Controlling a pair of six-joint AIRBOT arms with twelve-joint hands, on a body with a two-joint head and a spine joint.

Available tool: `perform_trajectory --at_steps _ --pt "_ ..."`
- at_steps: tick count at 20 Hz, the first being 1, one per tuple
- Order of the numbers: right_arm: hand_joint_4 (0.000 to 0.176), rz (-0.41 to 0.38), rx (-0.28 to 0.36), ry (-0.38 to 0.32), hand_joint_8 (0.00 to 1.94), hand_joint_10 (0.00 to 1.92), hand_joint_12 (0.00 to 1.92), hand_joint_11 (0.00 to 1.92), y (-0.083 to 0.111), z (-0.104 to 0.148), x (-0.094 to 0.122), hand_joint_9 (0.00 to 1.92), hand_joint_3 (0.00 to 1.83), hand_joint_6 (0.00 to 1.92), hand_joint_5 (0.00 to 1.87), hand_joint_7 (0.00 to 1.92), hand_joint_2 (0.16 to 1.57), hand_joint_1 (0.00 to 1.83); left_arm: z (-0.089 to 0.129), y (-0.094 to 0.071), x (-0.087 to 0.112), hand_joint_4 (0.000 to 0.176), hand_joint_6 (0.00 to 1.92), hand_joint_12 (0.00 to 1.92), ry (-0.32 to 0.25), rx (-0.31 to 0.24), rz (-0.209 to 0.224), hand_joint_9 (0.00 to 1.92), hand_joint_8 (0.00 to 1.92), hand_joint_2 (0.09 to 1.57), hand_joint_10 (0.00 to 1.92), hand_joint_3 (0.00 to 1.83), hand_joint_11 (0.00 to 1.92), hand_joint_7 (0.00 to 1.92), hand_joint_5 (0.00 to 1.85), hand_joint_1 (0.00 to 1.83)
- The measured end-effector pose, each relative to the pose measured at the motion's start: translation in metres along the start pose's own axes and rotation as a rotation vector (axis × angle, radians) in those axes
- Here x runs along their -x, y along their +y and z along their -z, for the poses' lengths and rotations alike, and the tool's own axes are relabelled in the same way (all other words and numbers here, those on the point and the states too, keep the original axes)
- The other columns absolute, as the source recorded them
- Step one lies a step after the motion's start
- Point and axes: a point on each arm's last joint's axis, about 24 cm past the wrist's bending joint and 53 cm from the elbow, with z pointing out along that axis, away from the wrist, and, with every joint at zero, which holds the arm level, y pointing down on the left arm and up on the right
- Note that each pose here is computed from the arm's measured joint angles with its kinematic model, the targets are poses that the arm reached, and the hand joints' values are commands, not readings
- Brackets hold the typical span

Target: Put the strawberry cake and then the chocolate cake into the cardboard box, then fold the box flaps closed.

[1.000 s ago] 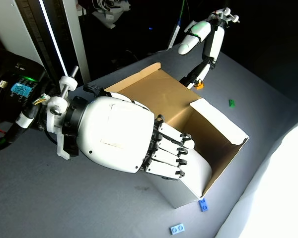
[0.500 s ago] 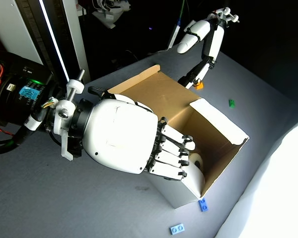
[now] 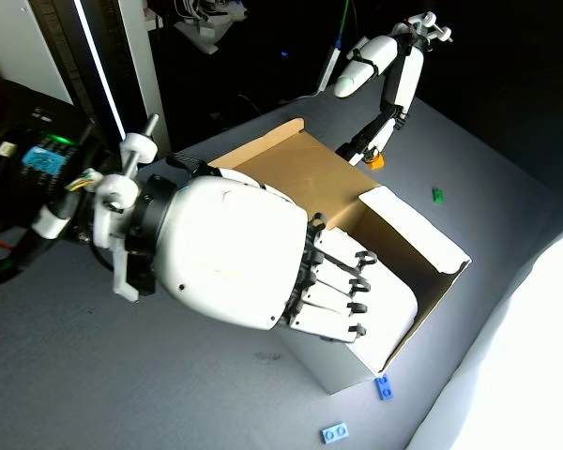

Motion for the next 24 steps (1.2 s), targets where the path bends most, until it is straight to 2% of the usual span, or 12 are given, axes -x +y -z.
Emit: perform_trajectory --at_steps 4,6,7,8,10,12,15,20,24 --pt "0.000 0.004 -0.039 -0.042 0.01 0.49 1.49 0.00 -0.021 0.010 0.020 0.30 0.00 0.01 0.29 0.41 1.11 0.45 -0.003 0.006 -0.014 0.000 0.01 1.11 0.039 0.018 0.009 0.71 0.01 1.11 0.00 0.00 0.29 0.61 0.50 0.36" --pt "0.000 0.017 -0.084 -0.094 0.01 0.49 1.50 0.00 -0.047 0.024 0.038 0.29 0.00 0.01 0.29 0.41 1.12 0.44 -0.005 0.009 -0.024 0.000 0.00 1.12 0.064 0.025 0.029 0.71 0.00 1.11 0.00 0.00 0.30 0.60 0.49 0.36" --pt "0.000 0.017 -0.106 -0.111 0.01 0.50 1.51 0.00 -0.059 0.030 0.044 0.29 0.00 0.01 0.29 0.42 1.12 0.41 -0.006 0.011 -0.027 0.000 0.00 1.12 0.071 0.031 0.021 0.72 0.00 1.10 0.01 0.00 0.30 0.61 0.49 0.36" --pt "0.000 -0.007 -0.130 -0.123 0.01 0.50 1.51 0.00 -0.071 0.035 0.049 0.31 0.00 0.01 0.30 0.43 1.12 0.39 -0.007 0.012 -0.033 0.000 0.00 1.12 0.082 0.033 0.028 0.73 0.01 1.10 0.01 0.00 0.30 0.61 0.49 0.37" --pt "0.000 -0.024 -0.165 -0.139 0.01 0.50 1.50 0.00 -0.088 0.046 0.053 0.30 0.00 0.01 0.29 0.42 1.12 0.40 -0.009 0.013 -0.043 0.000 0.01 1.11 0.109 0.034 0.038 0.73 0.01 1.10 0.01 0.00 0.30 0.62 0.50 0.38" --pt "0.000 -0.035 -0.186 -0.142 0.01 0.50 1.51 0.00 -0.098 0.054 0.049 0.31 0.01 0.01 0.30 0.42 1.13 0.35 -0.010 0.013 -0.048 0.000 0.00 1.11 0.121 0.036 0.038 0.72 0.00 1.10 0.01 0.00 0.30 0.62 0.50 0.38" --pt "0.000 -0.032 -0.209 -0.131 0.01 0.50 1.51 0.00 -0.108 0.062 0.041 0.31 0.01 0.01 0.31 0.43 1.15 0.31 -0.010 0.005 -0.052 0.000 0.00 1.10 0.137 0.015 0.032 0.72 0.00 1.10 0.00 0.00 0.30 0.61 0.49 0.37" --pt "0.000 -0.060 -0.213 -0.174 0.01 0.49 1.50 0.00 -0.110 0.075 0.050 0.32 0.01 0.01 0.31 0.44 1.17 0.23 -0.011 -0.019 -0.058 0.000 0.00 1.10 0.161 -0.045 0.024 0.72 0.00 1.10 0.00 0.00 0.30 0.61 0.48 0.37" --pt "0.000 -0.063 -0.225 -0.116 0.01 0.48 1.50 0.00 -0.110 0.075 0.029 0.32 0.01 0.01 0.31 0.45 1.17 0.22 -0.008 -0.036 -0.050 0.000 0.00 1.10 0.149 -0.087 0.015 0.72 0.00 1.09 0.00 0.00 0.30 0.61 0.49 0.38"
